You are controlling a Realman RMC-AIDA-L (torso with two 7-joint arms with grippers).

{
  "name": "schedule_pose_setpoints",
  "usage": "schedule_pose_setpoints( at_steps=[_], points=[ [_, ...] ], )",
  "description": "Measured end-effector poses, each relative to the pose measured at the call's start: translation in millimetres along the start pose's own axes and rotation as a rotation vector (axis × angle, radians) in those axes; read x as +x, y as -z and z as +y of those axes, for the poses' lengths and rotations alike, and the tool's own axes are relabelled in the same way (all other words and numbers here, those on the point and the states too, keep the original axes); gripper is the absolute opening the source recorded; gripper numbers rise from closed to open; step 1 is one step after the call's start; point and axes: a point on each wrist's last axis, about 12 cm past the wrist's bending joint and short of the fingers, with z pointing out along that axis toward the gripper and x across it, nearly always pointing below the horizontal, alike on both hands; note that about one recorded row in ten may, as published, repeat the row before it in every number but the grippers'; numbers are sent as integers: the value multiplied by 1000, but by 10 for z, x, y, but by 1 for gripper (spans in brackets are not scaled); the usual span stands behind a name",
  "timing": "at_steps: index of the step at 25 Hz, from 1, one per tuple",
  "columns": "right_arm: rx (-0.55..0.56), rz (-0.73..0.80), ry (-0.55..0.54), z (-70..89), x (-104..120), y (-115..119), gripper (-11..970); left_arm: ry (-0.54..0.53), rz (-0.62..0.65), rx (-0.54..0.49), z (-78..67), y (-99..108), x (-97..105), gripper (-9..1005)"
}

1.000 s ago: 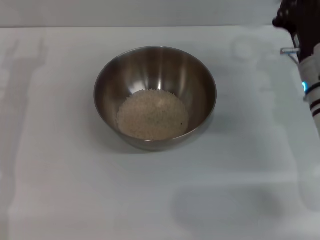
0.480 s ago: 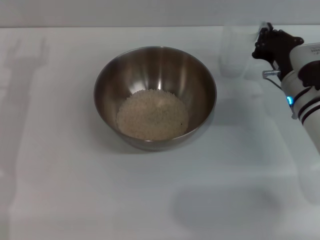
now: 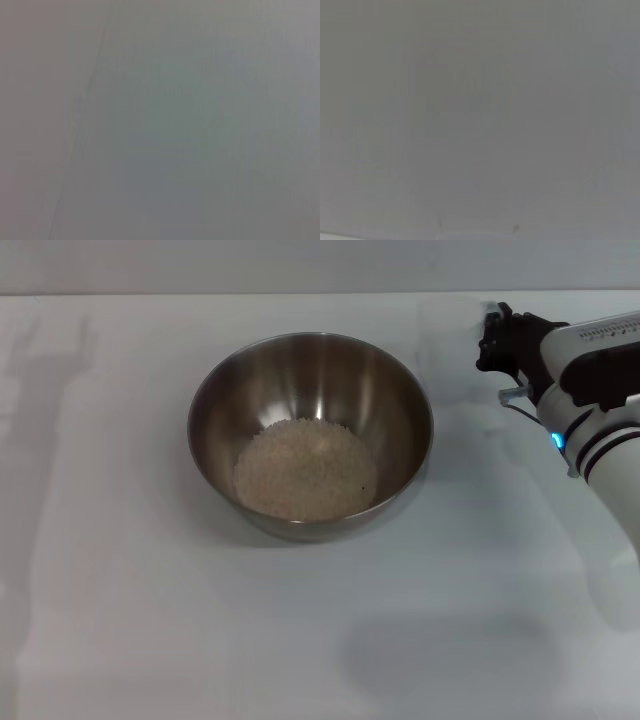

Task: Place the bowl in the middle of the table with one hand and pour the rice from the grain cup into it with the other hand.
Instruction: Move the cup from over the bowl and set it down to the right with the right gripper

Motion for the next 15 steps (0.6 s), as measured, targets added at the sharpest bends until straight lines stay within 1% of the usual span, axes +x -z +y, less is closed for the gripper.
schedule_pose_setpoints(
  at_steps=[6, 15],
  points=[
    [-18, 24, 16, 27, -19, -51, 85, -2, -5, -4, 13, 5, -7, 638],
    [-27, 38, 48, 1, -3, -59, 224, -1, -5, -5, 11, 11, -4, 638]
  ],
)
